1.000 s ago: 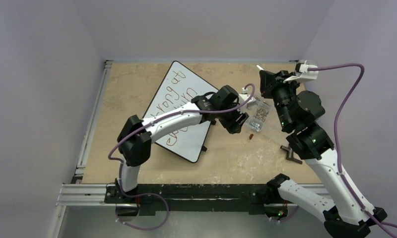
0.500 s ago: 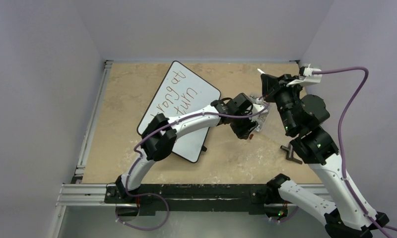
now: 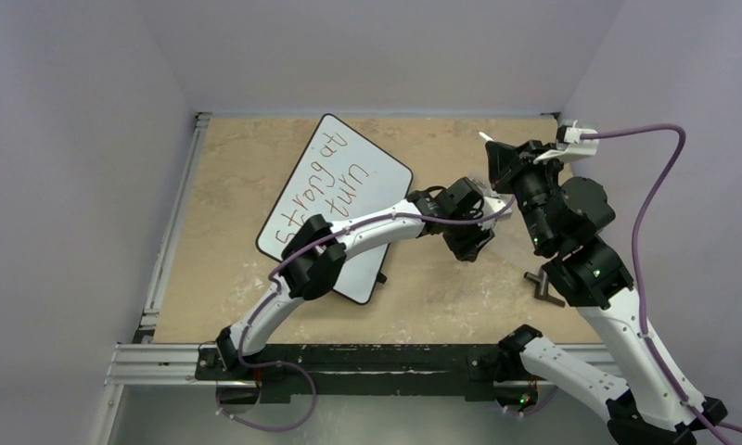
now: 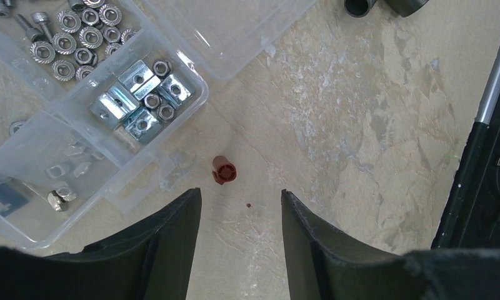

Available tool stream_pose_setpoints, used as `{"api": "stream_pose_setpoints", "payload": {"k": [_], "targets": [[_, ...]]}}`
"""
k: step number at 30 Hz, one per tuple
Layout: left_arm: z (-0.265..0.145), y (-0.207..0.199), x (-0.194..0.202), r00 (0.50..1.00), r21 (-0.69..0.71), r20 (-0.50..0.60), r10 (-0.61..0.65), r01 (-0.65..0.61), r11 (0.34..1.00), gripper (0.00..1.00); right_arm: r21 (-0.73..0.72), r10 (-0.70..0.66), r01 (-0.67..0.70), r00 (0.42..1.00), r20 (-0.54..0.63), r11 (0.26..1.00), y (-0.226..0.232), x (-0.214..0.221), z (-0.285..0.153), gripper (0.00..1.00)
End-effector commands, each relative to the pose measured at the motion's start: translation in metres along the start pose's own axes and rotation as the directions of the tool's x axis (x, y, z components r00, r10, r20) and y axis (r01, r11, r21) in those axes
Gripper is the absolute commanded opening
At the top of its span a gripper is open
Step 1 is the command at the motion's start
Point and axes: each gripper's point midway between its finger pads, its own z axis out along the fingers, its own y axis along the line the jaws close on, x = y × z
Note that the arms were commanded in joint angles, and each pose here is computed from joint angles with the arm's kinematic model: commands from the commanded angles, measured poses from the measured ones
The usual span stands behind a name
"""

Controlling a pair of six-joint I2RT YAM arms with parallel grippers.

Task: Write a sentence on the whiteboard
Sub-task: Pick up the pen cap from the center of the board.

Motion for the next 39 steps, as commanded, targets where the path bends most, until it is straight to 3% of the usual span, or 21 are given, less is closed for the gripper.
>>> {"api": "stream_pose_setpoints", "payload": {"k": [1, 12, 28, 31, 36, 39], "targets": [[0.004, -0.005, -0.022, 0.997, 0.030, 0.064, 0.036, -0.038, 0.999, 0.49, -0.024, 0.026, -0.025, 0.999, 0.036, 0.999, 0.005, -0.017, -0.005, 0.00], [0.021, 0.000, -0.019, 0.998, 0.027, 0.056, 0.035, -0.037, 0.999, 0.47, -0.040, 0.020, -0.019, 1.000, 0.022, 0.999, 0.008, -0.013, -0.004, 0.00], [0.033, 0.007, -0.011, 0.998, 0.007, 0.040, 0.049, -0.049, 0.999, 0.37, -0.052, 0.017, -0.016, 1.000, 0.021, 0.999, 0.010, -0.014, -0.004, 0.00], [0.035, 0.007, -0.012, 0.998, 0.008, 0.045, 0.047, -0.047, 0.999, 0.29, -0.051, 0.017, -0.016, 1.000, 0.019, 0.999, 0.010, -0.014, -0.004, 0.00], [0.035, 0.010, -0.012, 0.998, -0.011, 0.043, 0.049, -0.049, 0.999, 0.03, -0.050, 0.017, -0.016, 1.000, 0.020, 0.999, 0.010, -0.015, -0.004, 0.00], [0.028, 0.007, -0.016, 0.997, -0.011, 0.054, 0.049, -0.049, 0.999, 0.00, -0.051, 0.020, -0.019, 1.000, 0.019, 0.999, 0.011, -0.015, -0.004, 0.00]]}}
